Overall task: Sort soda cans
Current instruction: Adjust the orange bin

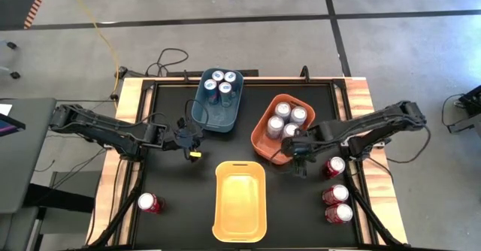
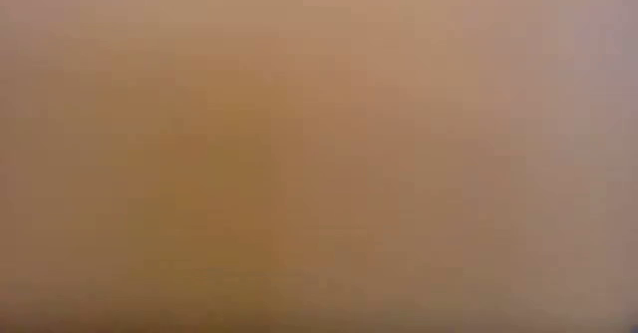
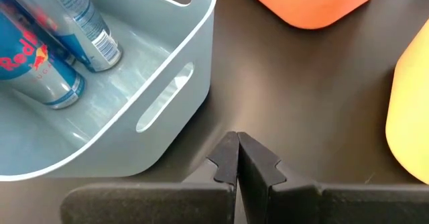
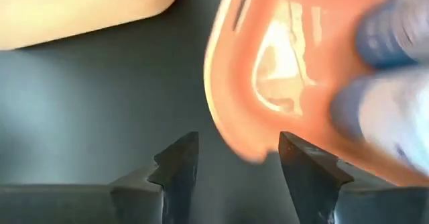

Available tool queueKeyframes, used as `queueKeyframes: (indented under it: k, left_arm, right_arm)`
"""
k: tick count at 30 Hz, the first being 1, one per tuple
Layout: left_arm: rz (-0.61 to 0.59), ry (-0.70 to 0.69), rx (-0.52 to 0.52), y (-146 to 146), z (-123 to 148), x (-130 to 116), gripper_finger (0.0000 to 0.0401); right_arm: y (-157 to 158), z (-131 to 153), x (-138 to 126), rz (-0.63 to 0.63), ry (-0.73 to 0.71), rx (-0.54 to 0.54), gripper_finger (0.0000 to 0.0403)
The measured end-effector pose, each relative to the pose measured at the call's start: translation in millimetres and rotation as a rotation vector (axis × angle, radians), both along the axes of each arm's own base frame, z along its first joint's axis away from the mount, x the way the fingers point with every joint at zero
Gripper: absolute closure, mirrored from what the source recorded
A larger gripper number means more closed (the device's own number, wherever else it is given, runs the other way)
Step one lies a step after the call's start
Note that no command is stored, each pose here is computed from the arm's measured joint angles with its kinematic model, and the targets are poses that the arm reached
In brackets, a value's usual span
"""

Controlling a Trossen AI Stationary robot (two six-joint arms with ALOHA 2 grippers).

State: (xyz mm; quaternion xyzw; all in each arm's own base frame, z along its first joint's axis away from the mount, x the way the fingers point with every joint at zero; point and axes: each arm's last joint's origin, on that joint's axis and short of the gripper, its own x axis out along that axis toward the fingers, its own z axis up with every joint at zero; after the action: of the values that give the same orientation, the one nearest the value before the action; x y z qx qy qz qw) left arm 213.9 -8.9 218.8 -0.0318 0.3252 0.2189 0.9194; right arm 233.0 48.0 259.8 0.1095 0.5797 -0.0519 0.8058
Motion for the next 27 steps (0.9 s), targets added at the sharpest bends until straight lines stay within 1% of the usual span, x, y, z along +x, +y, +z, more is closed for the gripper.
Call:
queueKeyframes:
  k: [2, 6, 8, 10, 16, 21, 24, 27]
  left_arm:
    - [0.0, 0.0, 0.0, 0.0, -0.1, 0.0, 0.0401]
    - [0.0, 0.0, 0.0, 0.0, 0.0, 0.0, 0.0401]
    - [0.001, 0.0, -0.001, 0.0, -0.1, 0.0, 0.0401]
    - [0.0, 0.0, -0.001, 0.0, 0.0, 0.0, 0.0401]
    - [-0.014, 0.007, -0.012, -0.8, -0.6, -0.2, 0.0401]
    - [-0.028, 0.008, -0.012, -3.8, -0.7, -0.5, 0.0401]
    - [-0.062, 0.013, -0.036, -4.9, -1.0, -0.2, 0.0401]
    - [-0.117, 0.018, -0.077, -6.9, -1.3, 0.3, 0.0401]
  right_arm:
    - [-5.2, 4.9, -13.4, -0.065, 0.053, -0.016, 0.0181]
    - [-21.5, 10.5, -41.1, -0.251, 0.197, -0.149, 0.0201]
    - [-28.7, 9.9, -47.8, -0.336, 0.234, -0.188, 0.0219]
    - [-33.9, 3.5, -48.7, -0.388, 0.238, -0.184, 0.0242]
    - [-45.2, -34.1, -44.8, -0.455, 0.22, -0.166, 0.0325]
    - [-45.7, -57.2, -43.6, -0.46, 0.177, -0.098, 0.038]
    - [-46.0, -66.2, -45.3, -0.457, 0.174, -0.099, 0.0397]
    - [-48.7, -73.2, -43.2, -0.458, 0.13, -0.099, 0.0396]
